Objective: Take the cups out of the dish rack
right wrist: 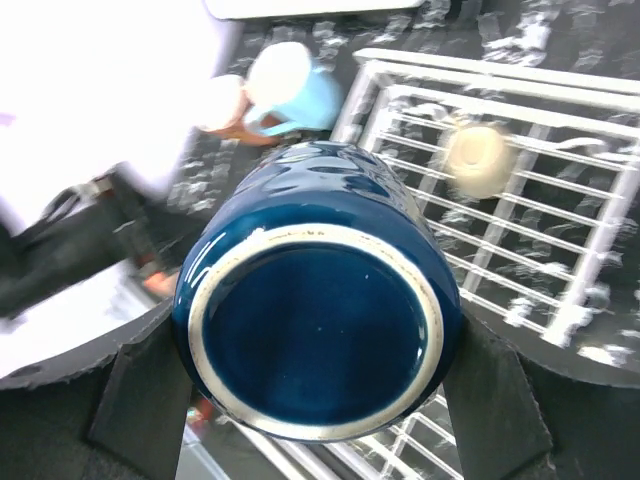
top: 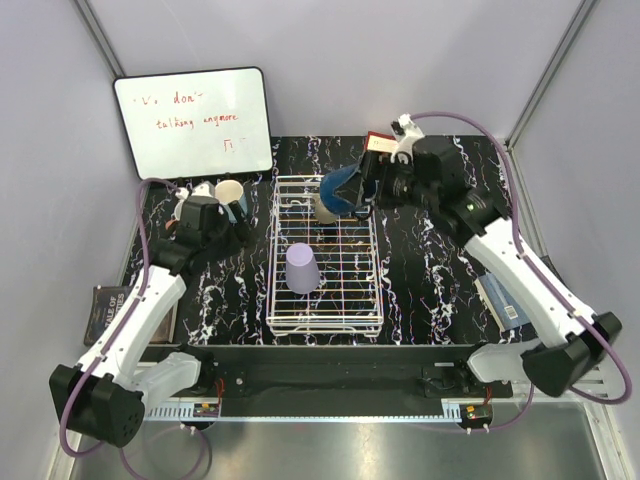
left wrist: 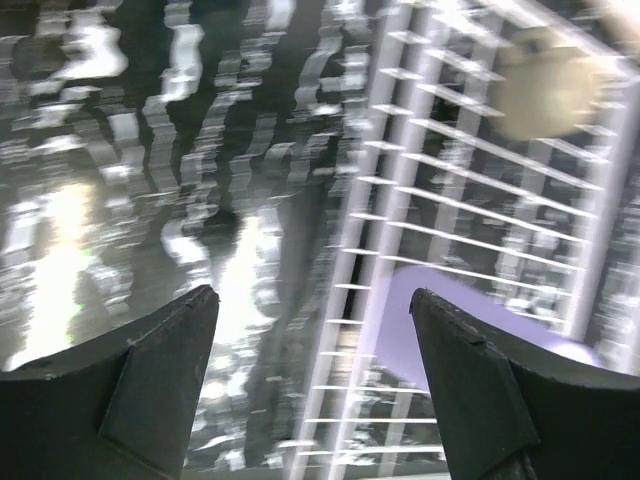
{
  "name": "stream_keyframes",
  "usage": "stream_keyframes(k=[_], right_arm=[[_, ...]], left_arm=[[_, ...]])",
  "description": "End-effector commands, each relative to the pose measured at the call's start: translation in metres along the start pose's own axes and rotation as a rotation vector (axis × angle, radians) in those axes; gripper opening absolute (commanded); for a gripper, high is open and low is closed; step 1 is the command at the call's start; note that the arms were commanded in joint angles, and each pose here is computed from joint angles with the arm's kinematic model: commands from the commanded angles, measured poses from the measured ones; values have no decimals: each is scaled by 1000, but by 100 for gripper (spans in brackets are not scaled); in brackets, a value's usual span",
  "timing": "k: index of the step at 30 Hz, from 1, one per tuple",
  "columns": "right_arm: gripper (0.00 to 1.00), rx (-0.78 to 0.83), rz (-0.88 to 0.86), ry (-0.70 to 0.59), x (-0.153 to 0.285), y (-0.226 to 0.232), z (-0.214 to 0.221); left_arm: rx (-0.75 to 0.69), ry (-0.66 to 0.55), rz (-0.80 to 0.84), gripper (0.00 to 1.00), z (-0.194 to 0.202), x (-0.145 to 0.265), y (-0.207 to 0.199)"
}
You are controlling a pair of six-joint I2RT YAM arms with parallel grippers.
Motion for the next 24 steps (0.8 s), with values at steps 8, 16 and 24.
stream_keyframes(k=[8,16,24], right_arm=[[0,-308,-600,-45,34,42,32],[0,-425,-741,-34,40,36,32],[0,-406,-747,-1,41,36,38]], left_arm=[[168,-126,824,82,-44,60,-122],[268,-212,1186,77,-55,103,-150],[187,-203,1232,72,-46,129,-180]])
Point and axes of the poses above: each gripper's point midway between its finger pads, its own x axis back along the fingers, its own y axis along the line the jaws close on, z = x × y, the point moved 3 cm from there along x, back along the fingers, and after that the axes turned 6 degrees about -x, right-handed, at the moved point
